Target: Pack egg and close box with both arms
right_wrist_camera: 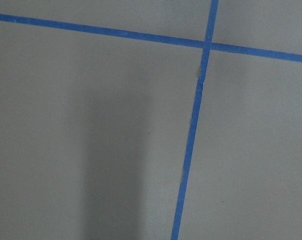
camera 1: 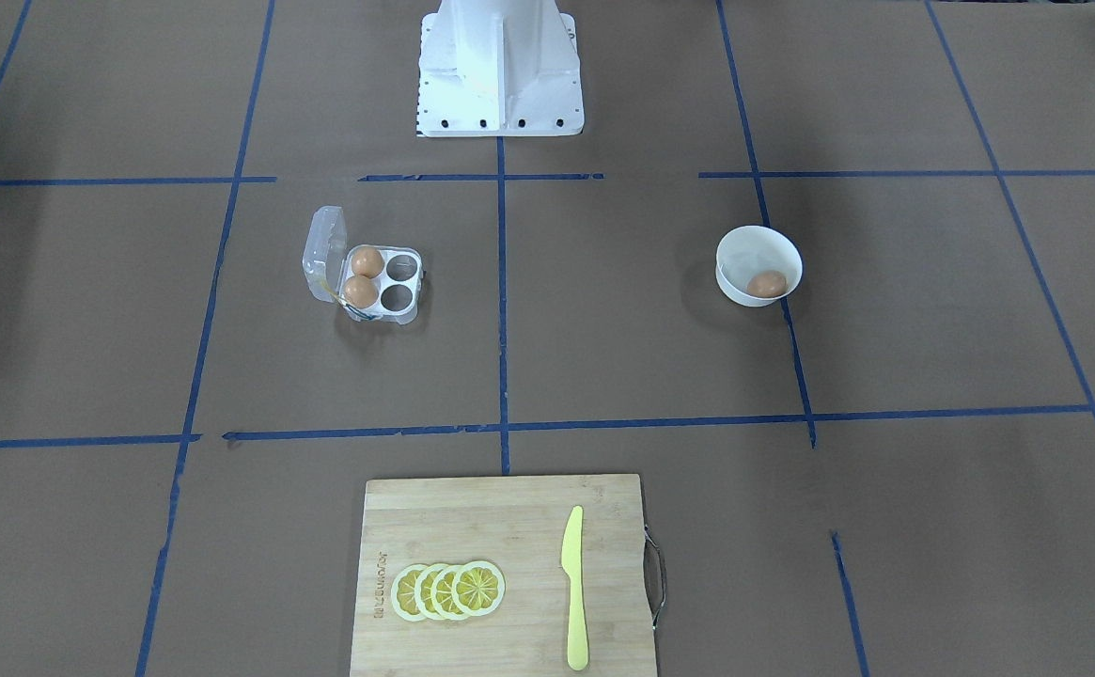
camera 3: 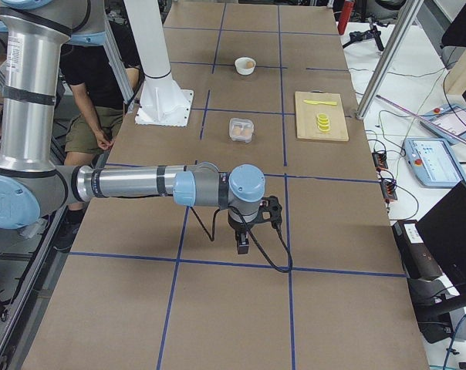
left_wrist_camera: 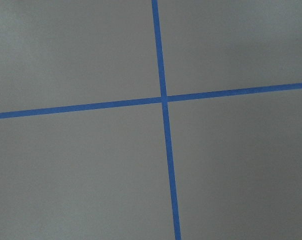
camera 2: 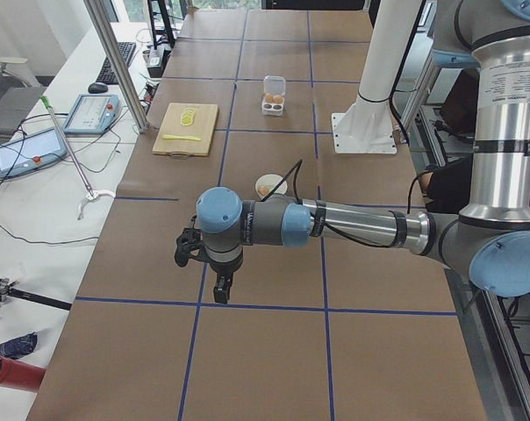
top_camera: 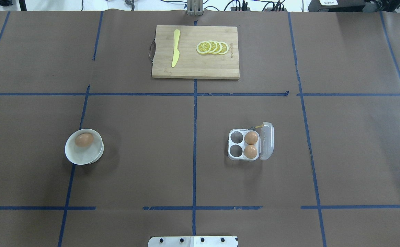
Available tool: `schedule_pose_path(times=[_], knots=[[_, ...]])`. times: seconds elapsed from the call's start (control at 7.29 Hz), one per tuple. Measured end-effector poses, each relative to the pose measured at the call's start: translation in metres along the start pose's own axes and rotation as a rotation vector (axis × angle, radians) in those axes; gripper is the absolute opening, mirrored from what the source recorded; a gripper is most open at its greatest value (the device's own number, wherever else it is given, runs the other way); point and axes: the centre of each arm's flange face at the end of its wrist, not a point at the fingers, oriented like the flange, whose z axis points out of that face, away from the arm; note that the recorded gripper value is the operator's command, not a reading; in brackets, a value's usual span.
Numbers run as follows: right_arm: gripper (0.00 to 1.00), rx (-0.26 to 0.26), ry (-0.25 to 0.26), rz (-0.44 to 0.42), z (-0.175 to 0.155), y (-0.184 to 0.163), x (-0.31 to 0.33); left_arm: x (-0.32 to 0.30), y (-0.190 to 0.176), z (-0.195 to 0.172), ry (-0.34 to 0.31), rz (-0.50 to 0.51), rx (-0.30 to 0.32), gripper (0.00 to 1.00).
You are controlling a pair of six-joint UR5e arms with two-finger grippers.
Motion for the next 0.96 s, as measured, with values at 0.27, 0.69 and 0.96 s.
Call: schedule_pose_path(times=[0.27, 0.69, 0.96], knots=[[1.00, 0.001, 0.001, 0.000, 0.000, 0.000, 0.000, 0.002, 0.000, -0.002, 0.004, 0.004, 0.004, 1.00], [1.00, 0.022, 0.001, -0.012, -0.001, -0.003, -0.002, 0.018, -0.004, -0.011, 0.027, 0.037, 0.027, 1.00], [1.00, 0.044, 0.000, -0.031, -0.002, -0.006, -0.005, 0.057, -0.014, 0.001, 0.132, 0.138, 0.045, 1.00]])
